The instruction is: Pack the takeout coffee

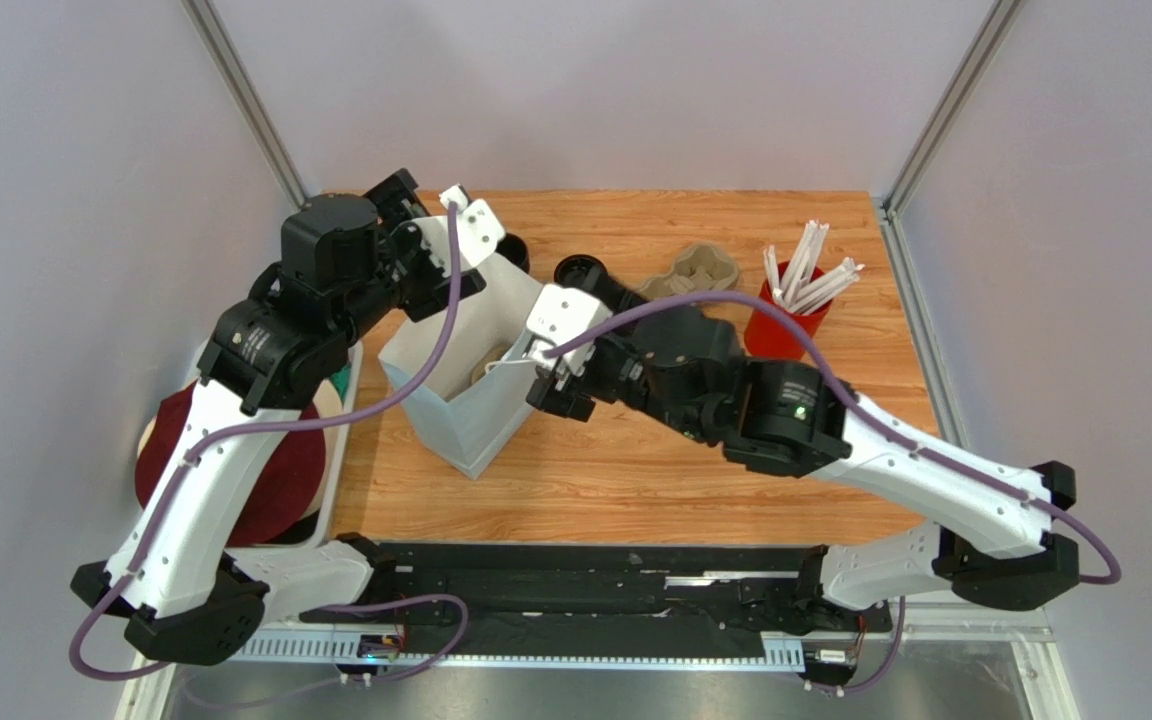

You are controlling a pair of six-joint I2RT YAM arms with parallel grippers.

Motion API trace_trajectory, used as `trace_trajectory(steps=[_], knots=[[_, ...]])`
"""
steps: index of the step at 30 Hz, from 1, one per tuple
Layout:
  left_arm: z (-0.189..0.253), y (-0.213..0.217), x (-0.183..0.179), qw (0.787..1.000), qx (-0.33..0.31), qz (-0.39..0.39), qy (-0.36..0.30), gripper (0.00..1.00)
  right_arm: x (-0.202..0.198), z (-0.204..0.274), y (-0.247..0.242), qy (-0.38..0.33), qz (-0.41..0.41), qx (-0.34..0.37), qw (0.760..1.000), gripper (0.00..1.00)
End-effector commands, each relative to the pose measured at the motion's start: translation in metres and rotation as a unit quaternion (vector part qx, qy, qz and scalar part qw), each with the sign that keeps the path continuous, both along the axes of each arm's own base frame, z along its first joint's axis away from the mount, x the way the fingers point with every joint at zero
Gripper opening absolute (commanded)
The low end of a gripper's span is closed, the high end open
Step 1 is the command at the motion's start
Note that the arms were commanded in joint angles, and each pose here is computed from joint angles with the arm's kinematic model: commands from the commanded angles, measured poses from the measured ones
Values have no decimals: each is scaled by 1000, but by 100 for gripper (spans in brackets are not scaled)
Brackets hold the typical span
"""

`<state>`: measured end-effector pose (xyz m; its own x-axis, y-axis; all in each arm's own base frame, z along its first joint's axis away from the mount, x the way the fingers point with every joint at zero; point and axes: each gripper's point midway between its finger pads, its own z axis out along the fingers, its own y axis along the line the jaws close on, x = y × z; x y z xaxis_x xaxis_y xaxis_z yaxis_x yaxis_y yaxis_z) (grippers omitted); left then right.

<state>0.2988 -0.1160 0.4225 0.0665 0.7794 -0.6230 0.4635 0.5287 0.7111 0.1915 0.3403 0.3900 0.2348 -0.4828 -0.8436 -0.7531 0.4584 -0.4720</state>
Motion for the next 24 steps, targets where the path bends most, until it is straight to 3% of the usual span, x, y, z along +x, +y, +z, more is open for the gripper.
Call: trace_trajectory(steps=[1, 2, 10, 20, 24], knots=[[14, 18, -3, 998, -37, 46, -29, 94, 2, 42, -38, 15, -20, 54, 998, 95], [11, 22, -3, 997, -37, 54, -27, 94, 9, 39, -46, 20, -33, 57, 998, 99], [-17, 70, -17, 986, -65, 155, -6, 95, 55, 26, -72, 69, -88, 116, 987, 98], [-58, 60, -30, 991, -72, 93, 70, 94, 79, 0, -92, 93, -125, 128, 979, 98], [-74, 60, -20, 989, -74, 90, 93, 93, 80, -4, -98, 97, -130, 135, 977, 97]])
